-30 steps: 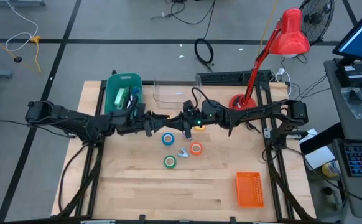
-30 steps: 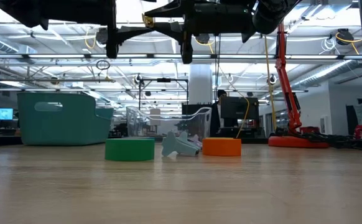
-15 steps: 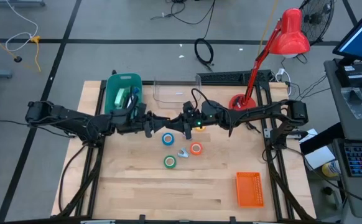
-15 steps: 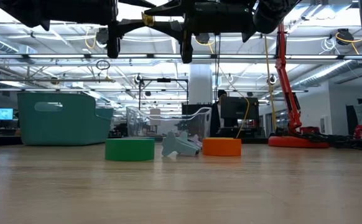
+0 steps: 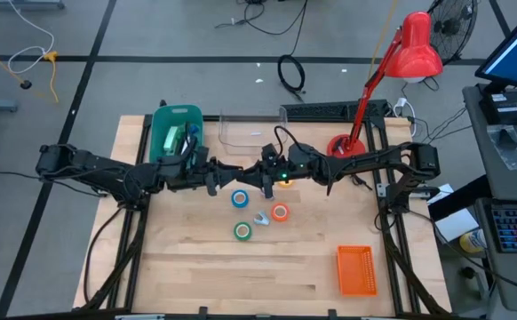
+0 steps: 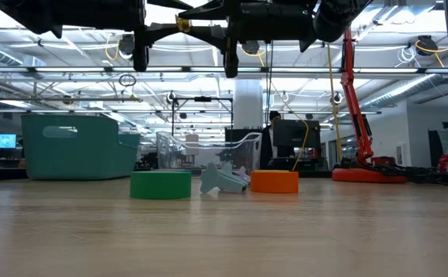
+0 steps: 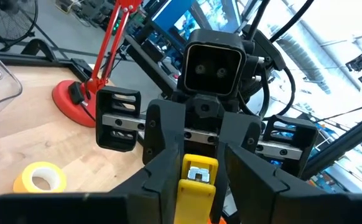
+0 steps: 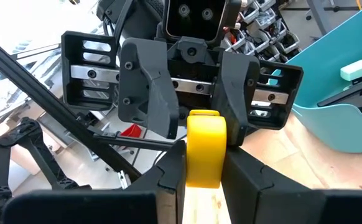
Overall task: Pick and place Stapler, Stapler remover, tape
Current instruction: Put the yellow stapler into the green bin
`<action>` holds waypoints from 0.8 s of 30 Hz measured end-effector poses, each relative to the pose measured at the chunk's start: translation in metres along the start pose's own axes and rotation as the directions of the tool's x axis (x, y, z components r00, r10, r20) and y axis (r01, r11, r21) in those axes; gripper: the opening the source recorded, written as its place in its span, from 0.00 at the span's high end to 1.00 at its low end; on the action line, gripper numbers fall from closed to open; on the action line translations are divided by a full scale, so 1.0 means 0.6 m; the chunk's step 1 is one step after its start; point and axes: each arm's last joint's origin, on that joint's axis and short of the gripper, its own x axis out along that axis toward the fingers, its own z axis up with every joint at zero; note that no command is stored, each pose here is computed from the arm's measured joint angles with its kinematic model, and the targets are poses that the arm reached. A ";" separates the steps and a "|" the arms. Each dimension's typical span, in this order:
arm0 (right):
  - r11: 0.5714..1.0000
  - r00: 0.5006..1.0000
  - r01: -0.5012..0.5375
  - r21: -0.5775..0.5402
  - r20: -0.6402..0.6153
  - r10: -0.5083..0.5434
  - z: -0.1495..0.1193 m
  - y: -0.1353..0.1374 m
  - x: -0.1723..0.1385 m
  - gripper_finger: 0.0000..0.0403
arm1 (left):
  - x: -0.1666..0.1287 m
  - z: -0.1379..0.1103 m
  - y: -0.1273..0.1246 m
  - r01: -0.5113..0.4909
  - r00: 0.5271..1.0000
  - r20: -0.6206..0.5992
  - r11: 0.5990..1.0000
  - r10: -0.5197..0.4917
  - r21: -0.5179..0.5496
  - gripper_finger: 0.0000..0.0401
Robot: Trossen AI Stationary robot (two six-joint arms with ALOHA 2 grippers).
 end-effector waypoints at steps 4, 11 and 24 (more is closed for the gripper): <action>1.000 1.000 0.002 0.003 0.003 -0.002 0.000 0.000 0.000 0.84 | 0.000 0.000 0.000 -0.001 1.000 -0.001 1.000 0.001 -0.001 0.68; 1.000 1.000 0.015 0.005 0.017 -0.015 0.001 0.000 0.000 0.84 | 0.000 -0.001 0.001 0.001 1.000 -0.010 1.000 -0.001 0.002 0.75; 1.000 1.000 0.014 0.010 0.019 -0.014 0.002 0.000 0.000 0.80 | 0.000 -0.002 0.000 0.016 1.000 -0.024 1.000 -0.016 0.009 0.84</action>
